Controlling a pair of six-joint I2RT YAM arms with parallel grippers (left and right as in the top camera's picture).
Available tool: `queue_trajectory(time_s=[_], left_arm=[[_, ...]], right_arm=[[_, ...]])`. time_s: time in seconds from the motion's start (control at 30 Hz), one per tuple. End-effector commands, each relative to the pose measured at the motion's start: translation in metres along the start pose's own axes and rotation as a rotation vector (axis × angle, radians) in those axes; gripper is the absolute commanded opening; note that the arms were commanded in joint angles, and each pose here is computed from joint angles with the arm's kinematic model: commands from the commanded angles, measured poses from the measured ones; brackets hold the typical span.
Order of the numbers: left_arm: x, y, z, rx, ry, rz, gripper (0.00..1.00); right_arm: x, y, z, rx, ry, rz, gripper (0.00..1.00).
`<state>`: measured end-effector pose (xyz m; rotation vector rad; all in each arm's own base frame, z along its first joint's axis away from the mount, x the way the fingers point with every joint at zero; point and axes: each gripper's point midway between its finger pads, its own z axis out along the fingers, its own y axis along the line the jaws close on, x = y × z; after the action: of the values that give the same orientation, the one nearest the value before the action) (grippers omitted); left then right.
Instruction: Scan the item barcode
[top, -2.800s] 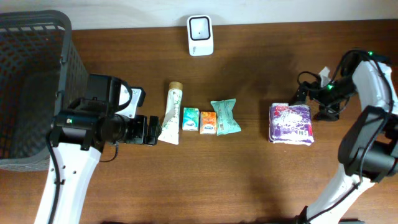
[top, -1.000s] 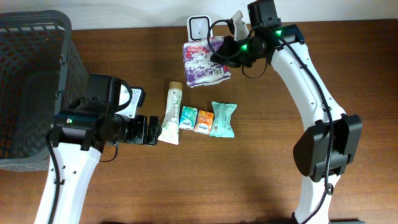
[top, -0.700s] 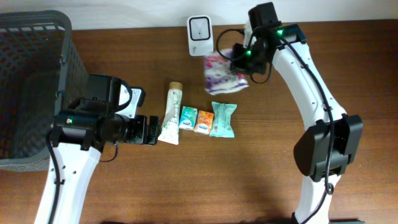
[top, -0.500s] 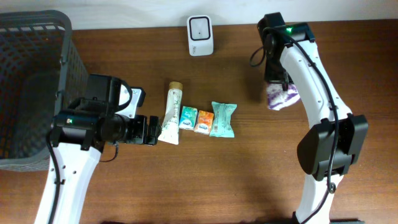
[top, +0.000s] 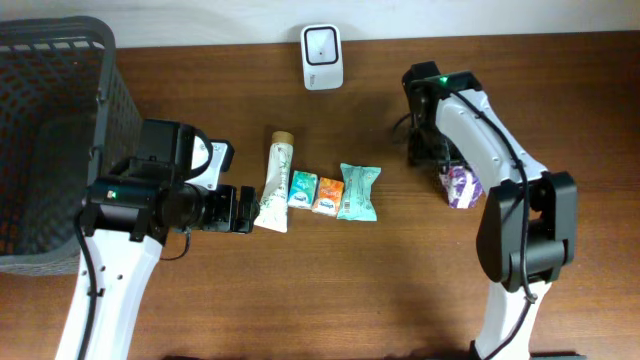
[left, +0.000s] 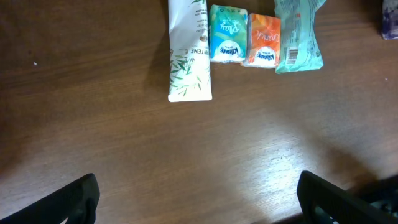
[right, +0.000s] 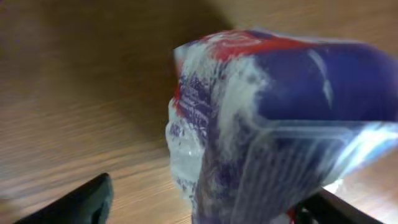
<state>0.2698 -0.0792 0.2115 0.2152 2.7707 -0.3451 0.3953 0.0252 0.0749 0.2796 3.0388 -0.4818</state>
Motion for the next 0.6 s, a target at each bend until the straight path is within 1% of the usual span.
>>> queue_trajectory(time_s=[0.0, 0.07, 0.1, 0.13, 0.17, 0.23, 0.27, 0.3, 0.33, 0.37, 0.4, 0.47, 0.5, 0.57], left_arm=[[0.0, -0.001, -0.001, 0.001, -0.004, 0.027, 0.99], [0.0, -0.001, -0.001, 0.001, -0.004, 0.027, 0.99], [0.0, -0.001, -0.001, 0.001, -0.004, 0.027, 0.99], [0.0, -0.001, -0.001, 0.001, -0.004, 0.027, 0.99], [0.0, -0.001, -0.001, 0.001, -0.004, 0.027, 0.99], [0.0, -0.001, -0.001, 0.001, -0.004, 0.027, 0.99], [0.0, -0.001, -0.001, 0.001, -0.004, 0.027, 0.99], [0.0, -0.001, -0.001, 0.001, -0.004, 0.027, 0.99], [0.0, -0.001, -0.001, 0.001, -0.004, 0.027, 0.99], [0.0, -0.001, -0.001, 0.001, -0.004, 0.027, 0.99], [0.0, -0.001, -0.001, 0.001, -0.004, 0.027, 0.99], [0.0, -0.001, -0.001, 0.001, -0.004, 0.027, 0.99], [0.0, -0.001, -0.001, 0.001, -0.004, 0.027, 0.99], [0.0, -0.001, -0.001, 0.001, -0.004, 0.027, 0.99]], right_arm=[[0.008, 0.046, -0.033, -0.293, 0.05, -0.091, 0.91], [0.013, 0.073, -0.064, -0.501, 0.06, -0.211, 0.92], [0.009, 0.072, -0.071, -0.506, 0.038, -0.238, 0.93], [0.002, 0.063, -0.072, -0.493, 0.016, -0.234, 0.98], [-0.006, 0.056, -0.071, -0.497, 0.0, -0.209, 0.99], [-0.023, 0.026, -0.061, -0.495, -0.014, -0.125, 0.99], [-0.03, 0.004, -0.052, -0.491, -0.01, -0.075, 0.99], [-0.034, -0.021, -0.041, -0.489, -0.006, -0.066, 0.99], [-0.033, -0.032, -0.033, -0.505, 0.005, -0.073, 0.99], [-0.029, -0.04, -0.025, -0.574, 0.018, -0.095, 0.99], [-0.022, -0.038, -0.018, -0.689, 0.031, -0.115, 0.99], [-0.013, -0.028, -0.002, -0.826, 0.039, -0.1, 0.97], [-0.009, -0.015, 0.004, -0.897, 0.029, -0.112, 0.96], [0.004, 0.011, 0.021, -0.977, 0.026, -0.123, 0.94]])
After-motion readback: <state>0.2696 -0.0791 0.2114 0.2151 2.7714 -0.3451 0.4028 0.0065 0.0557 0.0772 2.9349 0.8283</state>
